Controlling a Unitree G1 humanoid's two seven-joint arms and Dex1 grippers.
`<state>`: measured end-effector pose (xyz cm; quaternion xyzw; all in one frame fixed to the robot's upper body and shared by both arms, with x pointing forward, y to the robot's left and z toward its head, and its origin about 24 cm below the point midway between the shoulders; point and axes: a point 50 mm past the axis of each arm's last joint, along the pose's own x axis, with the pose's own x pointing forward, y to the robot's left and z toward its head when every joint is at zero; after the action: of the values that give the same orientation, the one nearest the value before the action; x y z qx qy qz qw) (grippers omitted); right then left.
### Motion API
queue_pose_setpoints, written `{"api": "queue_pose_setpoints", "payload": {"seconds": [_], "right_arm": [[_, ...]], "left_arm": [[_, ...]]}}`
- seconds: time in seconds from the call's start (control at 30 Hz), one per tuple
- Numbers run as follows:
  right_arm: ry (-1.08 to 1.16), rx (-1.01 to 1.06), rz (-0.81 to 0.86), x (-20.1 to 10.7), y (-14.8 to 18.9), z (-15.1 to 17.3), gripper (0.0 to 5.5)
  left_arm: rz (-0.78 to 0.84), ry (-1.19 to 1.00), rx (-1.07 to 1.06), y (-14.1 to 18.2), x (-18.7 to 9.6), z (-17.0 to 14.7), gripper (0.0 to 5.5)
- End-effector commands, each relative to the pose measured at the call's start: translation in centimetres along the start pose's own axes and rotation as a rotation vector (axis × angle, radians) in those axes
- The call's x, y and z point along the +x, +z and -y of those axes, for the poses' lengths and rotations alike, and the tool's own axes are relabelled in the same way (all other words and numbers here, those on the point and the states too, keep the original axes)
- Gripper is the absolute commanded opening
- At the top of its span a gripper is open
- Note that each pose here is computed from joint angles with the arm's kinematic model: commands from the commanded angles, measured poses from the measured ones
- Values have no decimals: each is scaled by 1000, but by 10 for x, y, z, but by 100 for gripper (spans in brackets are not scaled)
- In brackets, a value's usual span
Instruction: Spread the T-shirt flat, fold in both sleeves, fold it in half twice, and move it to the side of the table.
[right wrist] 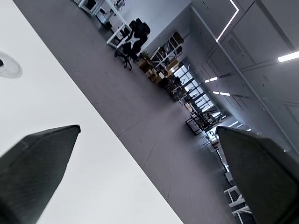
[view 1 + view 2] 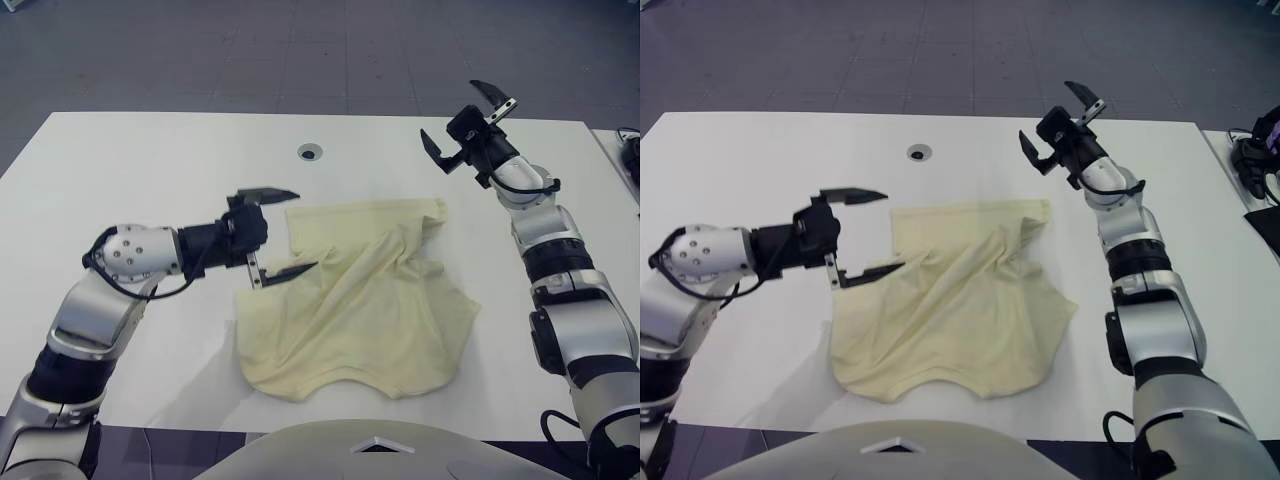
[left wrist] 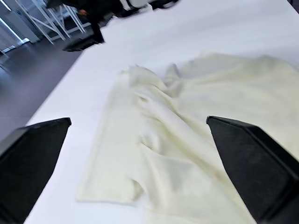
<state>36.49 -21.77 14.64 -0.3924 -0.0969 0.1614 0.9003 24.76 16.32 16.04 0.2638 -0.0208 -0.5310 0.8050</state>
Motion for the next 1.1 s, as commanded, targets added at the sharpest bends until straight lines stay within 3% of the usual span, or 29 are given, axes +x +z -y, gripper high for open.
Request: {"api": "queue_pose_setpoints", "payload": {"seconds": [0.03,0.2,0.43,0.67,0.8,1.1], "right_arm": [[204,59,-22,-79,8,-19,539],[333,119,-55,-135,30,-42,539],[456,109,-260,-190,14,-55,539],[637,-71,-403,-206,-12,-73,539],[651,-124,-525,-216,-26,-67,539],[647,95,-656,-224,-18,-61,539]], "left_arm": [[-156,190,105,-39,41,-38,540],[-276,242,194,-72,75,-45,540],[-348,179,195,-106,90,-34,540],[-424,91,280,-125,92,-31,540],[-520,84,392,-129,85,-44,540],[-714,206,496,-125,62,-83,540]]}}
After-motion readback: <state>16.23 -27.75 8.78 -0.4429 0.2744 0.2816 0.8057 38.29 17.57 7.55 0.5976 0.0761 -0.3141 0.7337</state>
